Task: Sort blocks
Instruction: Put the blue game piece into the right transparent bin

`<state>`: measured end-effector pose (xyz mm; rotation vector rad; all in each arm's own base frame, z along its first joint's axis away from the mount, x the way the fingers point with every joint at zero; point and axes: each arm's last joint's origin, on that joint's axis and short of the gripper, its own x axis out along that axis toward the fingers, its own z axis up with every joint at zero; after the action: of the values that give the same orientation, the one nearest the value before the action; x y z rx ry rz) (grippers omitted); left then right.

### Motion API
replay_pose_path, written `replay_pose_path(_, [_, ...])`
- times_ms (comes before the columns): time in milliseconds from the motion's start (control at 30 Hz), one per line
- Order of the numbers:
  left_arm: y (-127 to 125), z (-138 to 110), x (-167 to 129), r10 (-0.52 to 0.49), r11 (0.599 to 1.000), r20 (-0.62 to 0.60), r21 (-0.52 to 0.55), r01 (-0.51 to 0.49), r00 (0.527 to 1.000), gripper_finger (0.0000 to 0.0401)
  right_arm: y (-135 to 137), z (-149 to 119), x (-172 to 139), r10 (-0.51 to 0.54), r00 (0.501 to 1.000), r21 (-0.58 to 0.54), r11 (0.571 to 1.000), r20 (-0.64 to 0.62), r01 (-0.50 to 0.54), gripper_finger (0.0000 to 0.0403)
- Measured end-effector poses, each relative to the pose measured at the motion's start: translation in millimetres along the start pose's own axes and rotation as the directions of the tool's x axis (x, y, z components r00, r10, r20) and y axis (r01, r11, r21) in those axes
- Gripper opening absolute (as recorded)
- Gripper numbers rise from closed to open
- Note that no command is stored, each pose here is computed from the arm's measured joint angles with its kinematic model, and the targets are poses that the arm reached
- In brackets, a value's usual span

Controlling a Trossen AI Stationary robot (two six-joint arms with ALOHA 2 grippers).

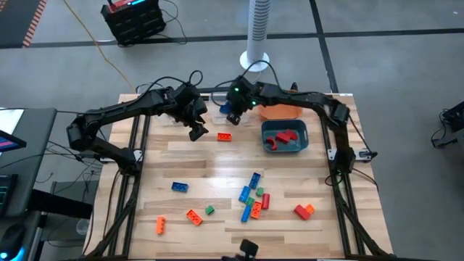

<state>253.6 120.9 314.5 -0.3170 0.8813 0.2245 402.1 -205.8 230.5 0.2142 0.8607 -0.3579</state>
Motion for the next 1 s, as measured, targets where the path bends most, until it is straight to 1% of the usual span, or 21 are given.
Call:
replay_pose_path(133, [0,-1,0,-0.001,1.000,-0.010,-0.008,0.000,1.000,0.0228,-12,0,17,-0.011,0.998,0.028,1.000,-0.057,0.012,0.0110])
replay_pose_path(300, [0,-1,0,-0.001,1.000,-0.010,0.005,0.001,1.000,0.0228,-13,-5,23,-0.009,0.994,0.035,0.999,-0.105,0.013,0.0110])
replay_pose_path(400, [0,-1,0,-0.001,1.000,-0.011,0.006,0.001,1.000,0.0228,-11,-3,23,-0.008,0.996,0.030,0.999,-0.086,0.011,0.0110])
replay_pose_path(700, [0,-2,0,-0.002,1.000,-0.017,-0.001,0.002,1.000,0.0228,-10,-3,23,-0.006,0.996,0.031,0.999,-0.090,0.009,0.0110])
replay_pose_path(833, [-1,-2,0,-0.017,1.000,-0.017,-0.002,0.017,1.000,0.0228,-12,-3,23,-0.009,0.996,0.060,0.998,-0.089,0.014,0.0110])
replay_pose_path(900, [-1,-2,0,-0.032,0.999,-0.017,-0.007,0.032,0.999,0.0228,-15,-3,22,-0.014,0.996,0.079,0.997,-0.086,0.021,0.0116])
replay_pose_path(1000, [-1,-2,0,-0.033,0.999,-0.019,-0.010,0.033,0.999,0.0228,-19,-3,22,-0.047,0.996,0.105,0.993,-0.080,0.056,0.0137])
